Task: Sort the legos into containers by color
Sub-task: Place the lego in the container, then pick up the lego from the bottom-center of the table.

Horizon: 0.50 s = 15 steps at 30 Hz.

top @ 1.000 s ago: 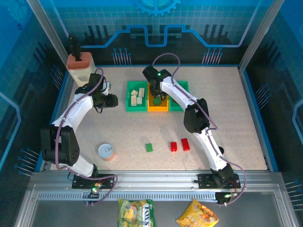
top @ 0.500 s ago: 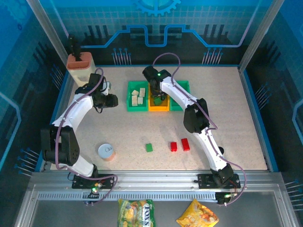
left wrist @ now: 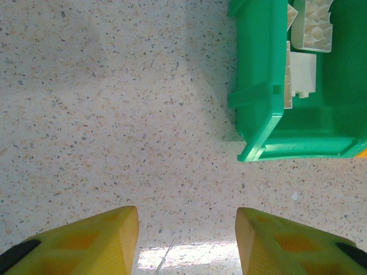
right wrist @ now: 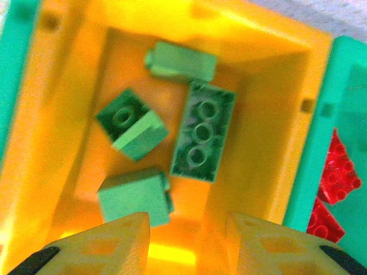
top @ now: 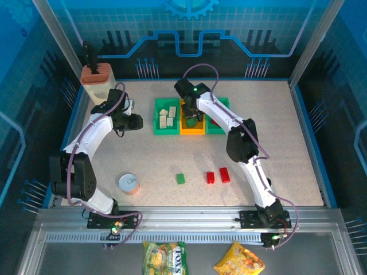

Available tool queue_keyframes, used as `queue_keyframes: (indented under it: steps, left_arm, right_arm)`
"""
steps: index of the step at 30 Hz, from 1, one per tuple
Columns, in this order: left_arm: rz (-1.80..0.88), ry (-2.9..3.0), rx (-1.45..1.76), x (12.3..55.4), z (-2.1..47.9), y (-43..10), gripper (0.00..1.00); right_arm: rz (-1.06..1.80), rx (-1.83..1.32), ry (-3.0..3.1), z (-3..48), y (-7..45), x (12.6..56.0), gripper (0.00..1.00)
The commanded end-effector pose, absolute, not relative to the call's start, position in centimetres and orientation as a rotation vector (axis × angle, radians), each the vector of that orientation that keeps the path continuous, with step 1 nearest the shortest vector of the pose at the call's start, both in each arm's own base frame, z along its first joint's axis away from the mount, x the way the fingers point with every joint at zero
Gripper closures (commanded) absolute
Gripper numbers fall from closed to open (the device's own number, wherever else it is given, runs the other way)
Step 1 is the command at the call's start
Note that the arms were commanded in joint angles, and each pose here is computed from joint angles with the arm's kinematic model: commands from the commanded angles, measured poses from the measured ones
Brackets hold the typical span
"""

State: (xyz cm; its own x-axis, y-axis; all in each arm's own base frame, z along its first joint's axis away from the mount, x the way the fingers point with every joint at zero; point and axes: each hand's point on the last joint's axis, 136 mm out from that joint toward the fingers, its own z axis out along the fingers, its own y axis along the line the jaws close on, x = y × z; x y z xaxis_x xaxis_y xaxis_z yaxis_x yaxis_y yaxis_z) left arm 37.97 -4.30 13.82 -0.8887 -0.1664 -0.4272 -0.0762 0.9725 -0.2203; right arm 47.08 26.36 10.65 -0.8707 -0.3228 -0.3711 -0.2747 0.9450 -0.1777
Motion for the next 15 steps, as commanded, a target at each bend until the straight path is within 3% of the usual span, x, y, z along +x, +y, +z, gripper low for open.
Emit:
queue_keyframes:
  steps: [1, 15]
  left_arm:
    - [-0.282, 2.641, -0.158, 38.0, 14.9, -4.2, 0.51]
    - [-0.275, 2.626, -0.155, 37.8, 15.3, -4.1, 0.51]
  right_arm:
    - [0.036, -0.741, 2.604, 13.4, 29.4, 44.9, 0.60]
    - [0.632, -1.491, 2.154, 15.4, 33.4, 32.8, 0.60]
